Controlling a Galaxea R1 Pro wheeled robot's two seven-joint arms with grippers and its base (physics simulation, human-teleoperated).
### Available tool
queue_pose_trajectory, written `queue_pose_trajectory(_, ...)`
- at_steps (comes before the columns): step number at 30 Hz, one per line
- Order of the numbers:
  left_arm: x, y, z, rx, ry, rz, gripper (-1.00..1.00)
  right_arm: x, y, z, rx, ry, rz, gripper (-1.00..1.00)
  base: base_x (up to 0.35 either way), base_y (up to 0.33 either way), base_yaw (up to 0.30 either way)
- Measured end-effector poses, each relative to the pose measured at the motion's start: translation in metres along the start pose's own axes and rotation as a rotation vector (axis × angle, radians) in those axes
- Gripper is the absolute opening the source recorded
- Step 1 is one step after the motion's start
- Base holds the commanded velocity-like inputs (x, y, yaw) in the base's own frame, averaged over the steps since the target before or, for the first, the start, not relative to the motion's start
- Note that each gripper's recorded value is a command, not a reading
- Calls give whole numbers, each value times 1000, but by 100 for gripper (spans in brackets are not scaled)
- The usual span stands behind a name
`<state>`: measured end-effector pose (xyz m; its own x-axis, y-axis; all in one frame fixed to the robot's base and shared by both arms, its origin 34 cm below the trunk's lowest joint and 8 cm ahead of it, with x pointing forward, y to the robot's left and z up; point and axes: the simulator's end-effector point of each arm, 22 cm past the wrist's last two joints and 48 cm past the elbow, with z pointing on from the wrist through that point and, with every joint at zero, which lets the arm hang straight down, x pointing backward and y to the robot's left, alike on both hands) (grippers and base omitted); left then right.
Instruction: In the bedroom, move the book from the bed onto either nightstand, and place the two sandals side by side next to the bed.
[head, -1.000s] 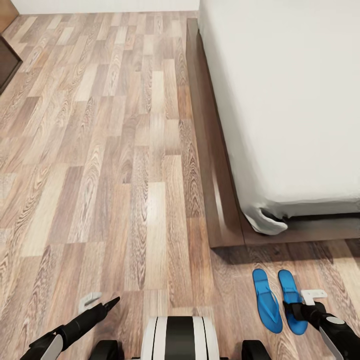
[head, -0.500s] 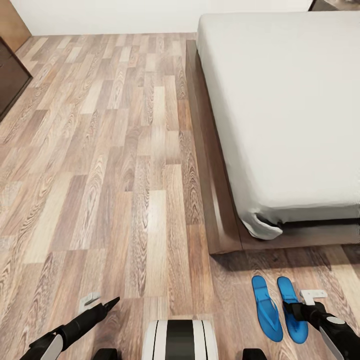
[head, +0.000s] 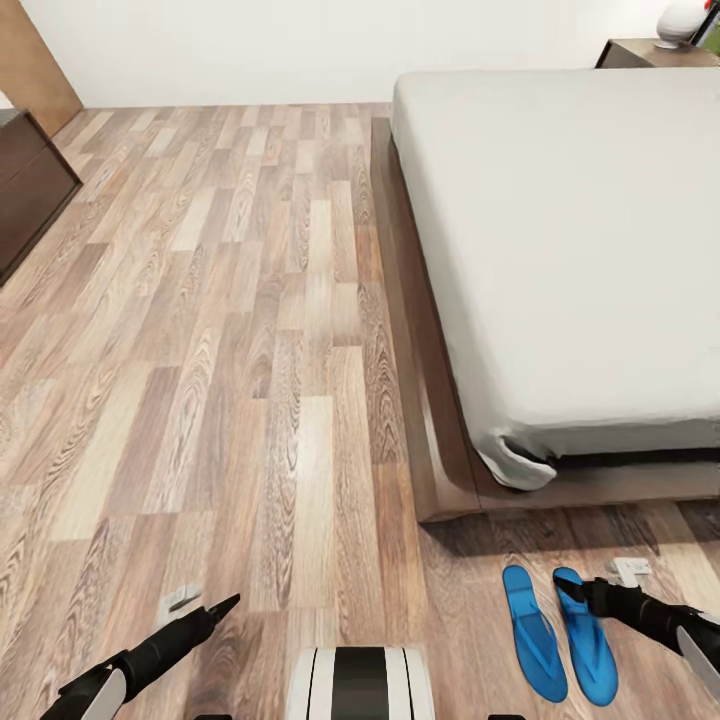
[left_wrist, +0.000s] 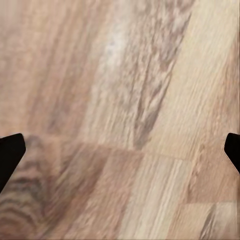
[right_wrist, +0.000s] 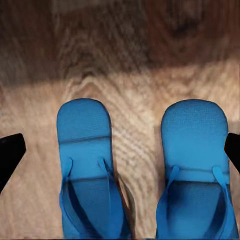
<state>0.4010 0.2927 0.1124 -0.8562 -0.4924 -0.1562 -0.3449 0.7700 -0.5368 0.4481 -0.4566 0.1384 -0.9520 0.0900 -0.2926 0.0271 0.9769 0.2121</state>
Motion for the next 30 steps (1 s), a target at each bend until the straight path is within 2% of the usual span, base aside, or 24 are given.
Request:
queue_pose_trajectory(1, -2, -1, -1, 2, -3, 2, 100, -2, 4, -3, -26, -2, 5, 100, 0, 0, 0)
queue_pose_trajectory(2, -3, -3, -1, 5, -6, 5, 100, 1, 19, -10, -125, 12, 33, 100, 0, 0, 0)
queue_pose_trajectory(6, -9, -9, -3, 17, -17, 13, 100, 12, 23, -19, -168, 35, 71, 100, 0, 0, 0)
queue_pose_trajectory(11, -16, -16, -6, 28, -31, 21, 100, 32, 18, -25, -159, 64, 114, 100, 0, 0, 0)
queue_pose_trajectory(16, -12, -20, -8, 30, -28, 16, 100, 110, 0, -39, -99, 174, 237, 100, 0, 0, 0)
queue_pose_trajectory(18, -9, -20, -9, 28, -24, 11, 100, 113, -2, -42, -93, 165, 239, 100, 0, 0, 0)
queue_pose_trajectory(21, 9, -11, -13, 14, 6, -5, 100, 103, 6, -38, -120, 154, 245, 100, 0, 0, 0)
queue_pose_trajectory(30, 41, 4, -26, -13, 45, -31, 100, 99, 14, -40, -155, 148, 251, 100, 0, 0, 0)
